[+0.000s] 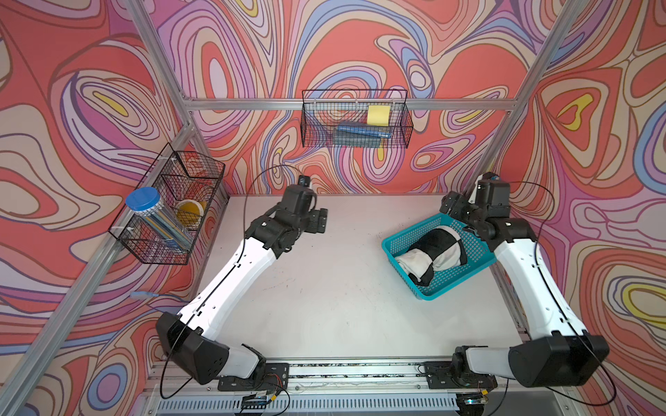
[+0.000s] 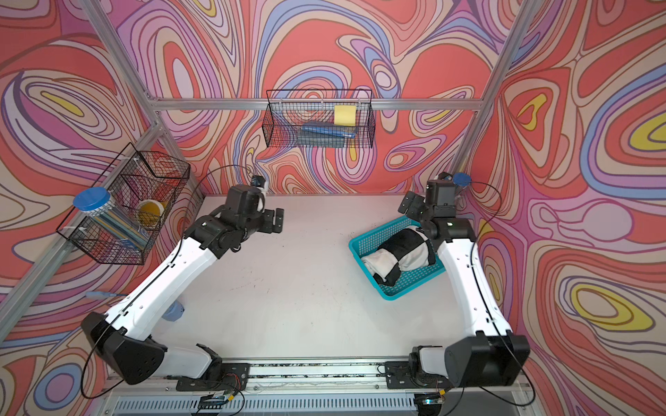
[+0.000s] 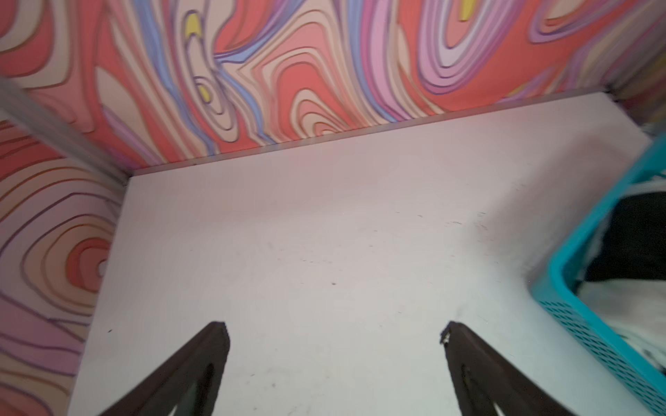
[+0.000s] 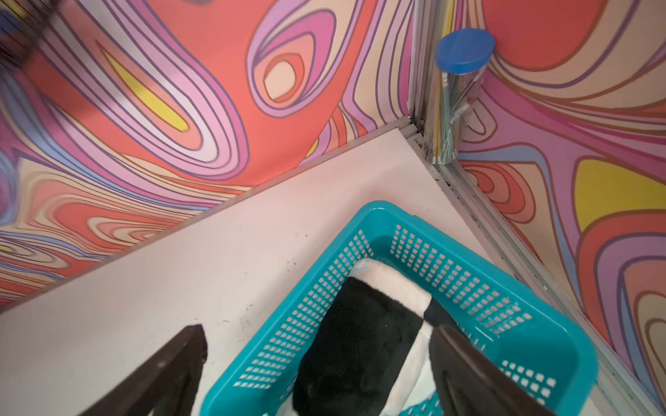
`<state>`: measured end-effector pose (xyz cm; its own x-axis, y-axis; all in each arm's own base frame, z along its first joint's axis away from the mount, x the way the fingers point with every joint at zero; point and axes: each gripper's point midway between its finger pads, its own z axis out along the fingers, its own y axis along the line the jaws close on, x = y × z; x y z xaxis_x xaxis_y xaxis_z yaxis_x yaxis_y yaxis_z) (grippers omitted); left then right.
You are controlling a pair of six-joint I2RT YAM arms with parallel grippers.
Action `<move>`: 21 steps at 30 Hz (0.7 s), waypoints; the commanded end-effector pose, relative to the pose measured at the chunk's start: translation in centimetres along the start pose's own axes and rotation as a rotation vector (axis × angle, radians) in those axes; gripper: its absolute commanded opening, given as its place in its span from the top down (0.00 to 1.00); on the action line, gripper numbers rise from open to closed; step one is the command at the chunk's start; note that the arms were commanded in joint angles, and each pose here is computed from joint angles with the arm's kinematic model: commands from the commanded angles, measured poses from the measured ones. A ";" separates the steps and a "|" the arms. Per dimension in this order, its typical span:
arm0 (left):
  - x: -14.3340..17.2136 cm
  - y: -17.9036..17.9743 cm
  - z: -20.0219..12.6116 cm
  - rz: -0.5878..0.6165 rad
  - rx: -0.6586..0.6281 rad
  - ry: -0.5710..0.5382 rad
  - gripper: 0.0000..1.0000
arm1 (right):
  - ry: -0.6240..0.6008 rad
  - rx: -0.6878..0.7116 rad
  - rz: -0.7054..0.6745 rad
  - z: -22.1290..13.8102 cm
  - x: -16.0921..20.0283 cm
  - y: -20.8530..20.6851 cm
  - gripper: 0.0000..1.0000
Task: Roll up the pillowcase
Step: Reset both arms
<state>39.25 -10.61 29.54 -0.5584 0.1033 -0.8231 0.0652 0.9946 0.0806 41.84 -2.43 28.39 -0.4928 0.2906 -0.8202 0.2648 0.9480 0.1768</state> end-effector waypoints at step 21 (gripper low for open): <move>14.0 12.0 8.8 -0.109 -0.172 -0.109 0.01 | -0.306 -0.167 -0.183 10.2 15.0 -2.7 0.02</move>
<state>39.90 2.40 13.74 -0.4900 -0.0816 -0.8679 -0.1595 0.9872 -0.0027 42.45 -2.50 9.84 -0.3072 0.1149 -0.9447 0.0798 0.9923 0.0947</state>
